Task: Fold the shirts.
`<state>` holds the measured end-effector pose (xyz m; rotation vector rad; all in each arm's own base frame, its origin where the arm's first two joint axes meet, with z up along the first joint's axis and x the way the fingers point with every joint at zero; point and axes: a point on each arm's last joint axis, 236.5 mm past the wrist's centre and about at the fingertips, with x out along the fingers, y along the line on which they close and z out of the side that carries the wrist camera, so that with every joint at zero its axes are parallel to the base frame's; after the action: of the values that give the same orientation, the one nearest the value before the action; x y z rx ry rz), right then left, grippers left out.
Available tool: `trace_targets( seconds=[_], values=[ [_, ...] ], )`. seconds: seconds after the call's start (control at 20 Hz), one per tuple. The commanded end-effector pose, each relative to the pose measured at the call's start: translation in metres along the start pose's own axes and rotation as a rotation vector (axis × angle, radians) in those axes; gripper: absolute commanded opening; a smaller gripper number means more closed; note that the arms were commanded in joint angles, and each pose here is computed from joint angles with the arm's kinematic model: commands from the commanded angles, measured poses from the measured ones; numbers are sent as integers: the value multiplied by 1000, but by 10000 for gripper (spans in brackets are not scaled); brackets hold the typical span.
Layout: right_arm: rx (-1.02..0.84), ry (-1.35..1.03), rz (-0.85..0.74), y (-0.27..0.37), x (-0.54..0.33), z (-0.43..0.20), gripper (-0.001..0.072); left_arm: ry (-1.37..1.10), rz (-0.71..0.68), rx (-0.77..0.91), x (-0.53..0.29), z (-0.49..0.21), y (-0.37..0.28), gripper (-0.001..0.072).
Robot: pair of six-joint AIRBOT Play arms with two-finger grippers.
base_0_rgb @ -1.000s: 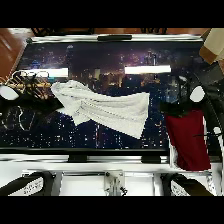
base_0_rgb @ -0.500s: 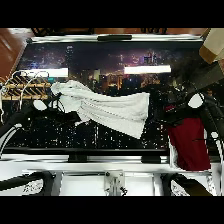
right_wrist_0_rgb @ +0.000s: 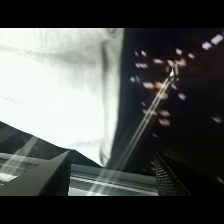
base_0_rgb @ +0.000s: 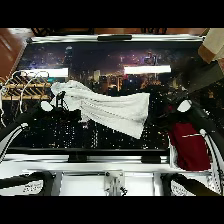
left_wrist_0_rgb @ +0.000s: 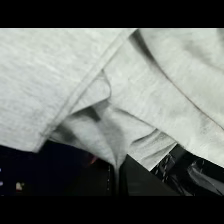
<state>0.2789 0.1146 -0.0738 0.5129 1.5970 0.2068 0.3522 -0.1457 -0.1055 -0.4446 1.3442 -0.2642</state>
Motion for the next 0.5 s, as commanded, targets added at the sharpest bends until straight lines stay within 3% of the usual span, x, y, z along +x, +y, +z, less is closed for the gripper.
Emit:
trace_targets(
  seconds=[0.0, 0.4, 0.45],
  values=[
    [-14, 61, 29, 17, 37, -9, 627, 34, -7, 29, -2, -8, -3, 39],
    [-5, 34, 65, 47, 65, -7, 615, -22, -28, 79, -25, 0, -16, 39],
    [-7, 33, 77, 53, 65, -7, 391, -35, -28, 83, -30, 3, -17, 39]
  ],
)
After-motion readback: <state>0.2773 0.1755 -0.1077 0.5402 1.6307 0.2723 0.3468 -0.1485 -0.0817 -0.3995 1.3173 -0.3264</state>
